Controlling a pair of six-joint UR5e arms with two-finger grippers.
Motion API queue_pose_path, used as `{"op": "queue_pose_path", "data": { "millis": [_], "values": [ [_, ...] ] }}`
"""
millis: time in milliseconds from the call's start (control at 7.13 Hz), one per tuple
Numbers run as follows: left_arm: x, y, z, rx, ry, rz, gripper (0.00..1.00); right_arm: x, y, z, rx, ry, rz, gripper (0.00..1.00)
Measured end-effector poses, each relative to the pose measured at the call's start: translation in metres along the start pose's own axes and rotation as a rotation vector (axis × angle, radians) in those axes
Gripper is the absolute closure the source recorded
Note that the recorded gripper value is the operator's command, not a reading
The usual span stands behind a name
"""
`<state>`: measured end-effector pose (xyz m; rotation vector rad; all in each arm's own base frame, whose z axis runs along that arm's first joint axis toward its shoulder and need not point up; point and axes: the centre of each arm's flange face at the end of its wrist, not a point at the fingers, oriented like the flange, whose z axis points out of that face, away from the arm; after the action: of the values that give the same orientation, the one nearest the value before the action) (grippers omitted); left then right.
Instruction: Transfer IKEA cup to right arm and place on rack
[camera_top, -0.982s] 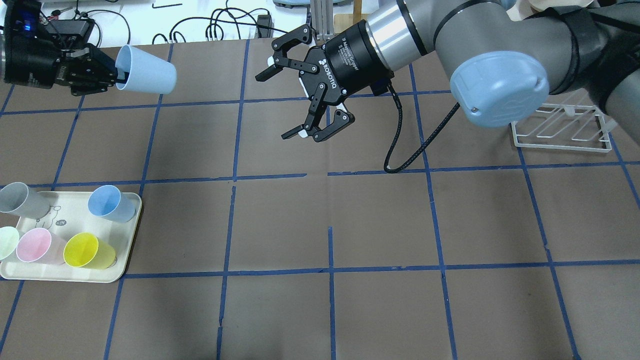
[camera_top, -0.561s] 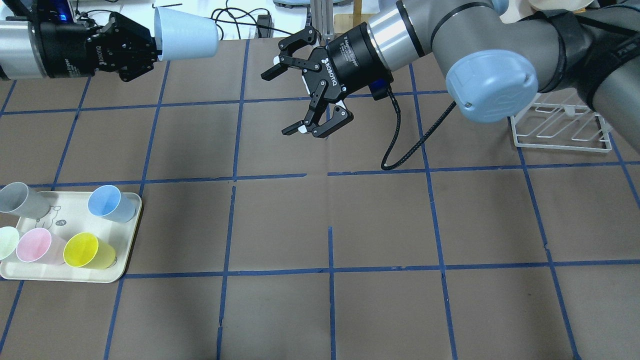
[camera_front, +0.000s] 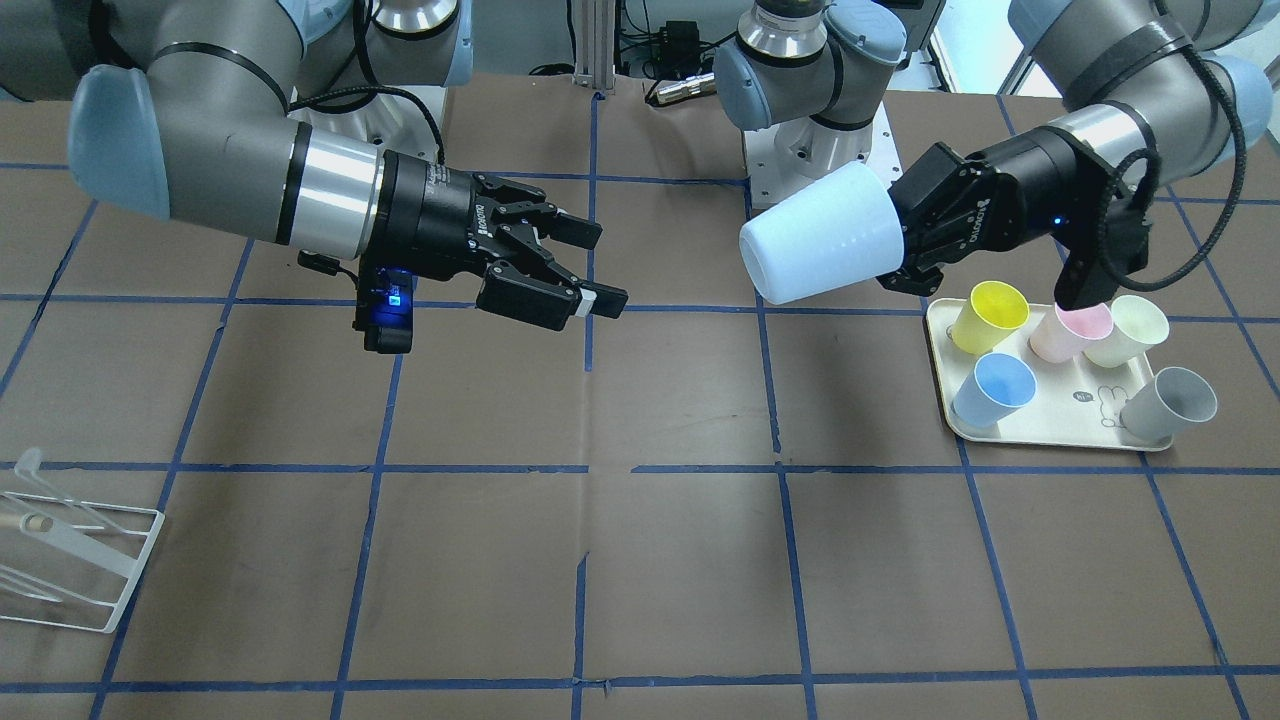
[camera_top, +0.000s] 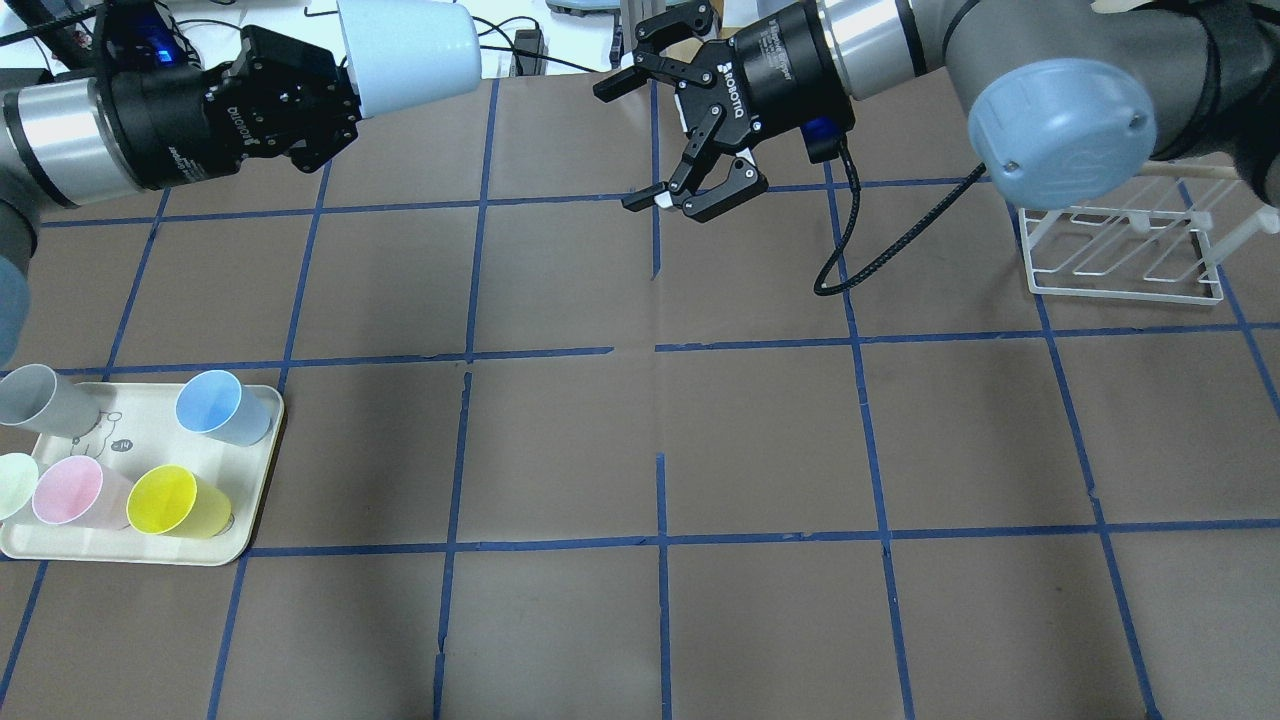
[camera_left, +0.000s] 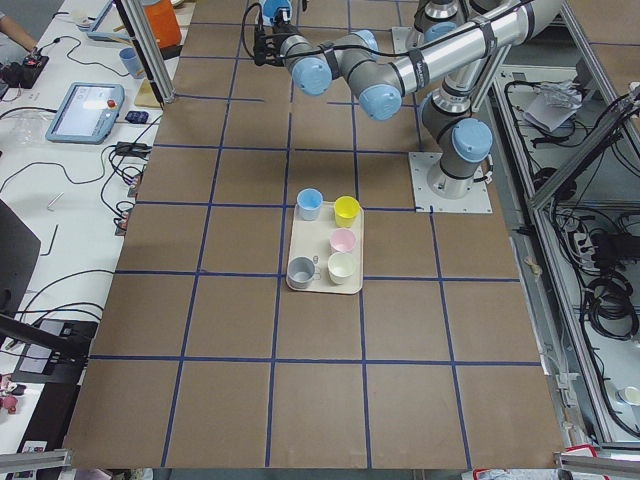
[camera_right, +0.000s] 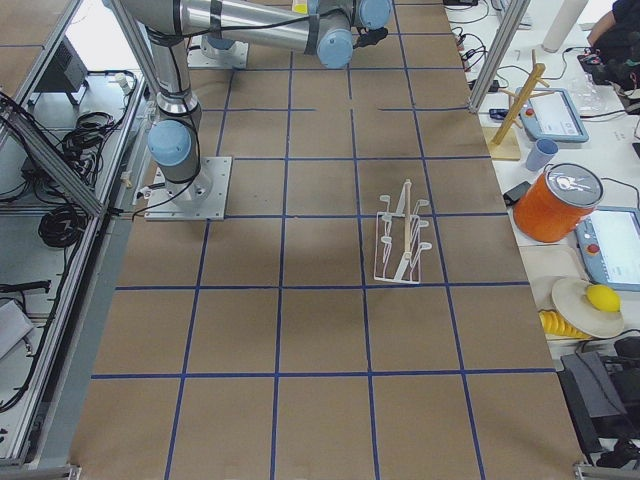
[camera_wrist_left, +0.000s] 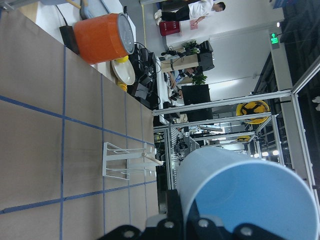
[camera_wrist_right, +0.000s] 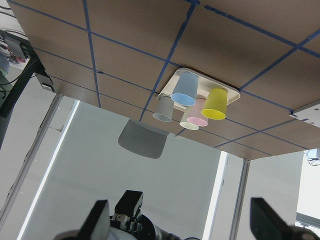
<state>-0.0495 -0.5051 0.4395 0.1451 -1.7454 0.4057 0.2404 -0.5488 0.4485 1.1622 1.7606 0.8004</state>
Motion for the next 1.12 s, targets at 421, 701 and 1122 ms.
{"op": "queue_pose_path", "data": {
  "millis": [421,701,1122],
  "values": [
    [-0.002,0.016,0.022,-0.011,0.014,0.002,1.00,-0.004,0.008,-0.003,-0.034,-0.029,0.034,0.00],
    [-0.004,0.031,0.040,-0.047,0.046,-0.032,1.00,-0.008,0.019,-0.001,-0.041,-0.048,0.043,0.00],
    [0.000,0.046,0.055,-0.086,0.059,-0.082,1.00,-0.013,0.030,-0.003,-0.033,-0.084,0.047,0.00]
  ]
}}
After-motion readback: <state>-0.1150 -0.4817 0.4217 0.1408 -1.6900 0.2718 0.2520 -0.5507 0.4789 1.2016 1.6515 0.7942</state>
